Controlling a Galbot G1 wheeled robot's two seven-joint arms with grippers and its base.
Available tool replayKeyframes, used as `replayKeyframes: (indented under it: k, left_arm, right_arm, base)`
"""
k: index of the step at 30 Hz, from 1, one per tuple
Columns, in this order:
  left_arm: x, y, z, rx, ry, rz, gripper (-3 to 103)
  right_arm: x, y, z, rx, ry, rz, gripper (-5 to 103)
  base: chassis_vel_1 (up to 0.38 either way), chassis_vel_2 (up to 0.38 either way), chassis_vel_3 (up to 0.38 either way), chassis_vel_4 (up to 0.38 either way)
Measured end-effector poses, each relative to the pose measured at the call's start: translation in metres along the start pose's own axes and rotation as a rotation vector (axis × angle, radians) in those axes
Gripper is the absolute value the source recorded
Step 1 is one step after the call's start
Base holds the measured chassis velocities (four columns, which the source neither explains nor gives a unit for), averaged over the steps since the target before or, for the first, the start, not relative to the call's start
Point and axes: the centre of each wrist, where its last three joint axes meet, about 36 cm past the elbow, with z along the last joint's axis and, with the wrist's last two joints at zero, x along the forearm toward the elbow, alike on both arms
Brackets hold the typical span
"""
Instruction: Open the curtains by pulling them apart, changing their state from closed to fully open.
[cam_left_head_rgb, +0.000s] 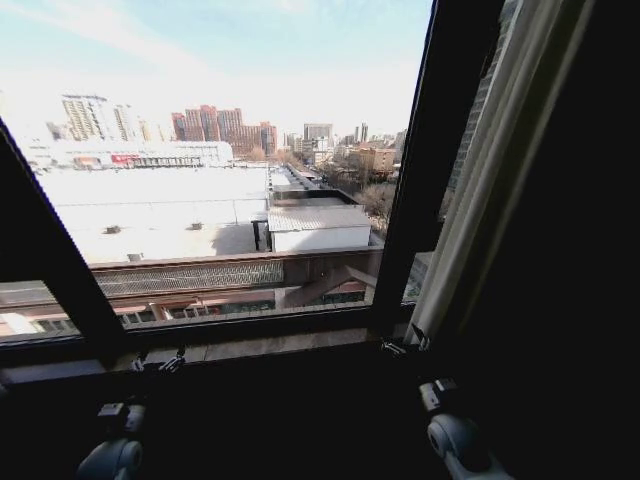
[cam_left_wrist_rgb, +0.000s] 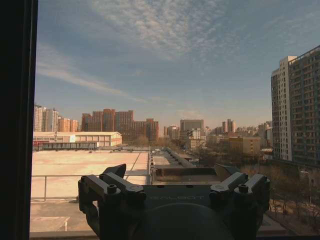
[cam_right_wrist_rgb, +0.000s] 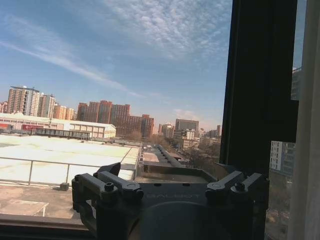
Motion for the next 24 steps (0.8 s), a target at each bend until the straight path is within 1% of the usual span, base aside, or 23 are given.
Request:
replayKeyframes:
  k: [24]
  left_arm:
    - [0.0000, 0.0000, 0.0000, 0.000, 0.000, 0.000, 99]
  right_arm:
    - [0.0000, 0.0000, 0.0000, 0.000, 0.000, 0.000, 100]
  base:
    - [0.379, 0.329, -0.382, -0.328]
